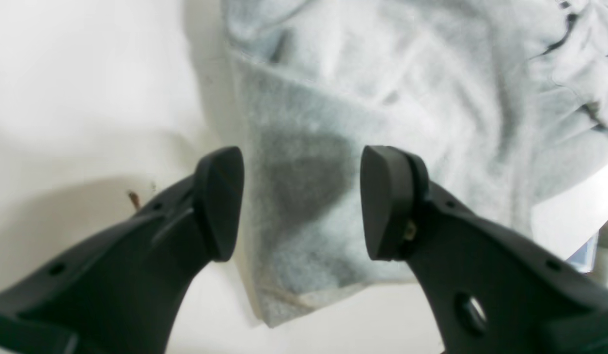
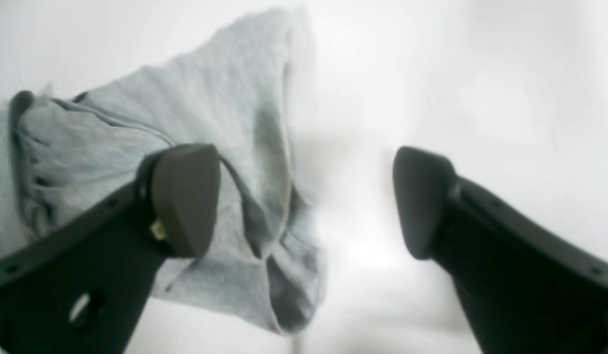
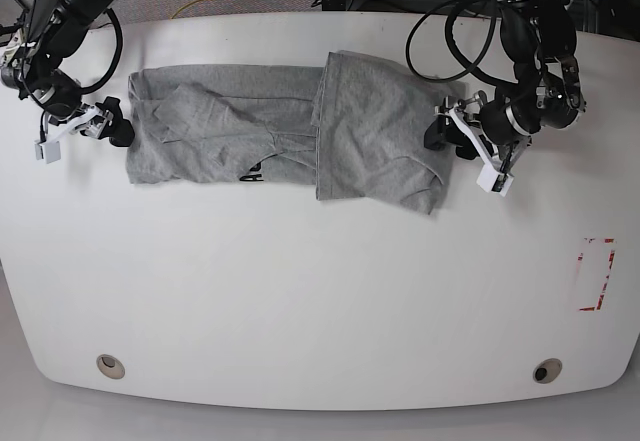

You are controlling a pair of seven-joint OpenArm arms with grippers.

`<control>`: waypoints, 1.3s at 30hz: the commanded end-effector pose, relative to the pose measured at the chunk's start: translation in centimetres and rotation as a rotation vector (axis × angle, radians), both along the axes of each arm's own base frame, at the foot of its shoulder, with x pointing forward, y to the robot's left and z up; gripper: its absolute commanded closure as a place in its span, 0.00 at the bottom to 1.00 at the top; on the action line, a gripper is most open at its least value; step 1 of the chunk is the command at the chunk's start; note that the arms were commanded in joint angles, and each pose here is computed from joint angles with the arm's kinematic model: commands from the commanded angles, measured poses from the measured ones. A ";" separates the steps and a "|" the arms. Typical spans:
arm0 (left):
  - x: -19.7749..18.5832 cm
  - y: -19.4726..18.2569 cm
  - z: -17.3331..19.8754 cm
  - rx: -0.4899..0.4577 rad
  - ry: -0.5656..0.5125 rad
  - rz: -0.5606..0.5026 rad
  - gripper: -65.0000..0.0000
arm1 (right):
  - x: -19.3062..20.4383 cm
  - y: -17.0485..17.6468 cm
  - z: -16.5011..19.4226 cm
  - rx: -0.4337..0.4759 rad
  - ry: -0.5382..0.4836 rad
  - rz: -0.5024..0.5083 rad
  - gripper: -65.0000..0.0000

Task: Fold the T-shirt properly
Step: 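Release the strip and reposition both grippers at the strip ends, then fold the right gripper's strip end over onto the folded half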

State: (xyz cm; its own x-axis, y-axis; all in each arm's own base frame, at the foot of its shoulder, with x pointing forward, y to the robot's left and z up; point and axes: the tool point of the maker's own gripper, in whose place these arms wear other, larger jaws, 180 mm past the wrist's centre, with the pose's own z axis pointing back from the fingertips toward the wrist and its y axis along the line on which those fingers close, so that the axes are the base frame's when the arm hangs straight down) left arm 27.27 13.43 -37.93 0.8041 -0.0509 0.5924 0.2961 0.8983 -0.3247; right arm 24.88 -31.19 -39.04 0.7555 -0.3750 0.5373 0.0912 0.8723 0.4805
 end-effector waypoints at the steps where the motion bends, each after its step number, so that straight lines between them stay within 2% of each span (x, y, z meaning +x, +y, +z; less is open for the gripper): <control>1: 1.0 0.0 0.8 -0.024 -0.048 0.012 0.46 | 1.0 -0.4 1.4 0.004 -0.060 -0.002 0.19; 3: 1.0 -0.1 0.5 -0.032 -0.044 0.017 0.46 | 1.0 0.0 1.2 0.016 -0.060 -0.001 0.19; 7: 0.7 -0.8 -0.1 -0.041 -0.028 -0.003 0.46 | 1.3 3.4 -0.2 0.070 -0.037 0.049 0.19; 14: 0.5 -1.0 -0.4 -0.044 -0.015 -0.006 0.46 | 0.8 7.0 -1.8 0.143 -0.015 0.072 0.20; 17: 0.4 -1.0 -0.8 -0.047 -0.003 -0.003 0.46 | 0.8 7.5 -1.9 0.154 -0.018 0.071 0.24; 20: 0.4 -1.1 -0.8 -0.049 -0.002 -0.003 0.46 | 0.9 7.6 -1.9 0.156 -0.019 0.069 0.46; 23: 0.3 -1.1 -0.9 -0.049 0.000 -0.003 0.46 | 1.0 7.5 -1.8 0.154 -0.026 0.066 0.76; 25: 0.3 -1.1 -0.9 -0.051 0.002 -0.001 0.46 | 1.0 7.3 -1.7 0.150 -0.028 0.065 1.00; 29: 0.4 -2.4 -0.9 -0.079 0.001 -0.007 0.46 | 1.6 6.9 -0.2 0.101 -0.069 0.075 1.00; 36: 0.0 -6.0 -1.8 -0.058 0.023 -0.052 0.46 | 1.9 6.4 4.4 -0.023 -0.156 0.082 1.00; 39: -0.1 -7.4 -2.1 -0.059 0.033 -0.047 0.46 | 2.3 8.0 5.7 -0.054 -0.183 0.136 1.00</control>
